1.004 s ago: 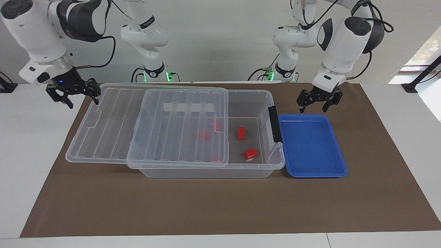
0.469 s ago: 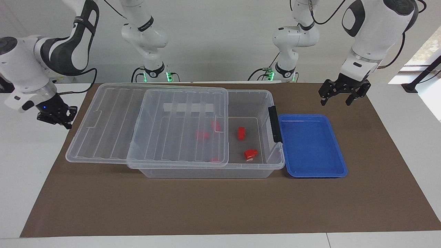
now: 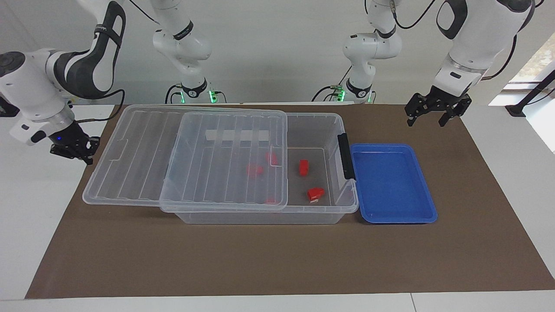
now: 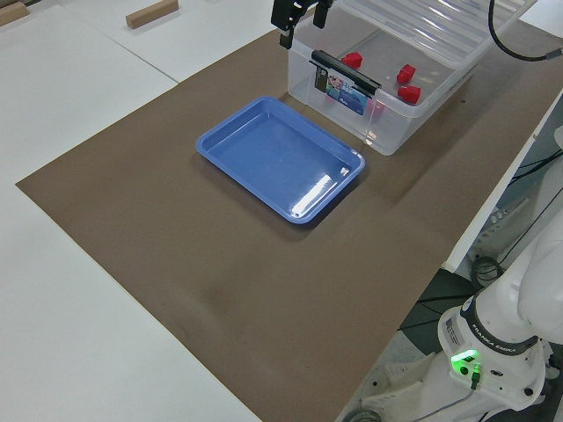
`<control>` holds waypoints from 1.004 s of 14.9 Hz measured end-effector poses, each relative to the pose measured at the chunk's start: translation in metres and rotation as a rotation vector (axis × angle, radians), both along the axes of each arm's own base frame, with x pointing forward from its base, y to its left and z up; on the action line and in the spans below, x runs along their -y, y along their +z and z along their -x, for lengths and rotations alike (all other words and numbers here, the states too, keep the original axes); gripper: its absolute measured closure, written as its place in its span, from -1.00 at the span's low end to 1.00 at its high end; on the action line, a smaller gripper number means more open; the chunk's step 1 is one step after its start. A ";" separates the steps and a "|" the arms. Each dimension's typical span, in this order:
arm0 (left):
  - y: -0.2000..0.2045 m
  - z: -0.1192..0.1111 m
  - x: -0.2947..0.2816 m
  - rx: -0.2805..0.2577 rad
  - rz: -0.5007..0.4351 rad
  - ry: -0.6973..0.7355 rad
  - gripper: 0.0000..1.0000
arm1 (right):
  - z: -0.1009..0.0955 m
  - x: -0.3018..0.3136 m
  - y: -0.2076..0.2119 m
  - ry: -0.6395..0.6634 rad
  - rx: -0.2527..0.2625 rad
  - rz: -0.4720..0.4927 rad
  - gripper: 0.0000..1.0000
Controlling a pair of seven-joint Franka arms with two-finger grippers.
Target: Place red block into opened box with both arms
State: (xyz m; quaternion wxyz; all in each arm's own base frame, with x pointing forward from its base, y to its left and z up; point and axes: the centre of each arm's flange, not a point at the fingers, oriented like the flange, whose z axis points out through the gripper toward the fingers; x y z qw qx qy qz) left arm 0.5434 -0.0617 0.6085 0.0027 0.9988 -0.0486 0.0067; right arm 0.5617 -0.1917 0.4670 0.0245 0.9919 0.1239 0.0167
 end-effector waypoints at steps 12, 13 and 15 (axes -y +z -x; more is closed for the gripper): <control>-0.001 0.000 0.000 -0.003 0.000 0.000 -1.00 | -0.010 -0.086 -0.010 -0.067 -0.018 -0.017 0.98; -0.001 0.000 0.000 -0.003 0.000 0.000 -1.00 | -0.010 -0.094 -0.010 -0.076 -0.017 -0.018 0.98; -0.001 0.000 0.000 -0.003 0.000 0.000 -1.00 | -0.011 -0.108 -0.011 -0.083 -0.017 -0.019 0.98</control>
